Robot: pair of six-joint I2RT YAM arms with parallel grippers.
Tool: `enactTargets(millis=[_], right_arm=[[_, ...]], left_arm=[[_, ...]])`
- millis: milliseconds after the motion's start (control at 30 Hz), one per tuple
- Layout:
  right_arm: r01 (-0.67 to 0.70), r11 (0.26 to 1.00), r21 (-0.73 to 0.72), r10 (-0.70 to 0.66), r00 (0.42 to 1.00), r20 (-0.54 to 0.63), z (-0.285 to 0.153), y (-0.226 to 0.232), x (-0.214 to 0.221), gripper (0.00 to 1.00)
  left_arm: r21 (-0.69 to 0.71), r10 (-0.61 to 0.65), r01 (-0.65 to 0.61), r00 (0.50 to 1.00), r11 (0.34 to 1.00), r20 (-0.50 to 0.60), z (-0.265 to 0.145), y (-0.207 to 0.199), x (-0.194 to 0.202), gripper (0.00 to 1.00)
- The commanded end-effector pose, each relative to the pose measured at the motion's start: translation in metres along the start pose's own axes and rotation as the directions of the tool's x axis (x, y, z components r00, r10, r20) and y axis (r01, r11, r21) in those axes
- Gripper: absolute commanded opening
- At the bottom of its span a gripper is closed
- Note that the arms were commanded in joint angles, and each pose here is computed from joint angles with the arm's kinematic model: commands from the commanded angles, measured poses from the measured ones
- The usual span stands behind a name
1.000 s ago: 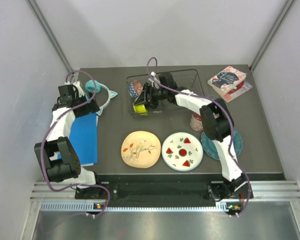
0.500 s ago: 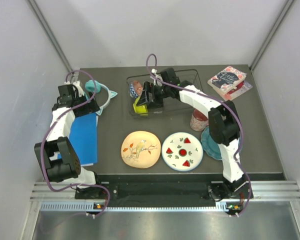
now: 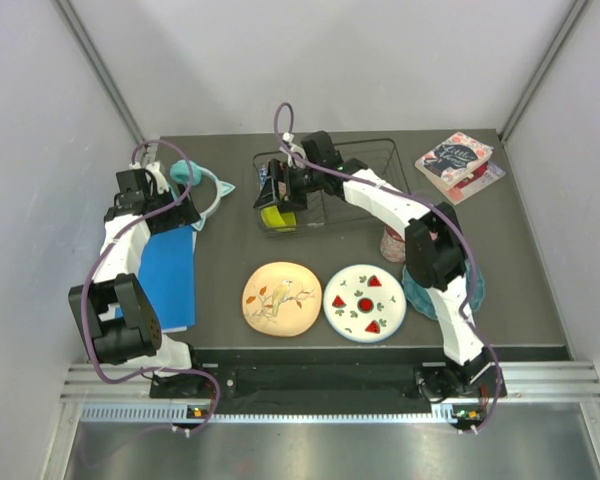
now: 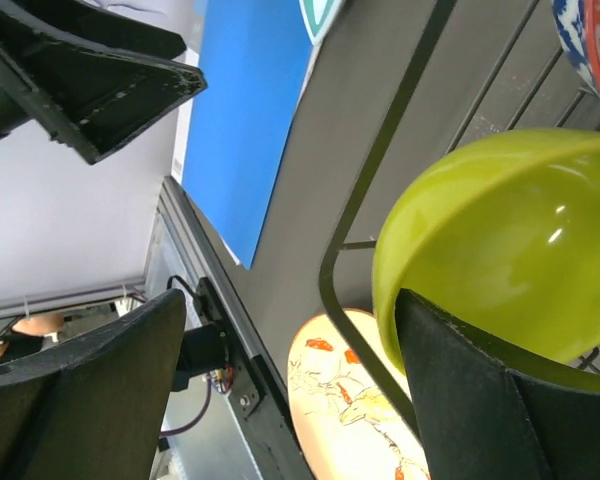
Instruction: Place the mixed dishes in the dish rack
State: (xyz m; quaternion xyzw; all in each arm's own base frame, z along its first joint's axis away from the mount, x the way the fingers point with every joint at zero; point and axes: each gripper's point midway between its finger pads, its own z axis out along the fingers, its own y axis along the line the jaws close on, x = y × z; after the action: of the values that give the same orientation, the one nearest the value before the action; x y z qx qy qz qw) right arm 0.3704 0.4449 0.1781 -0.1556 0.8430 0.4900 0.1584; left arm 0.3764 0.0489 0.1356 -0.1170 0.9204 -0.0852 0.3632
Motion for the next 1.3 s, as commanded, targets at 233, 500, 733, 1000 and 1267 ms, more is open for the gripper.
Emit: enactTargets(millis=[233,500,733,1000,1267], right_arm=[[0.023,0.999,0.025,-0.024,0.999,0.037,-0.013,-0.006,-0.017,0.86],[0.002,0.975,0.222,-0.048,0.978,0.202,-0.129,-0.052,-0.039,1.00],[-0.073,0.797,0.599,-0.163,0.930,0.330,-0.230,-0.098,-0.054,1.00],[-0.288,0.418,0.862,-0.180,0.904,0.389,-0.320,-0.198,-0.040,0.89],[-0.277,0.305,0.911,-0.172,0.925,0.339,-0.325,-0.231,-0.030,0.64]], left_arm=[[0.020,0.019,-0.021,0.997,1.000,0.074,-0.010,-0.006,-0.021,0.99],[0.088,0.050,-0.059,0.993,0.994,0.102,-0.020,-0.035,-0.031,0.99],[0.212,0.147,-0.179,0.977,0.961,0.157,-0.043,-0.124,-0.058,0.98],[0.219,0.249,-0.290,0.948,0.932,0.196,-0.018,-0.191,-0.069,0.98],[0.166,0.242,-0.261,0.962,0.951,0.126,0.029,-0.177,-0.049,0.98]])
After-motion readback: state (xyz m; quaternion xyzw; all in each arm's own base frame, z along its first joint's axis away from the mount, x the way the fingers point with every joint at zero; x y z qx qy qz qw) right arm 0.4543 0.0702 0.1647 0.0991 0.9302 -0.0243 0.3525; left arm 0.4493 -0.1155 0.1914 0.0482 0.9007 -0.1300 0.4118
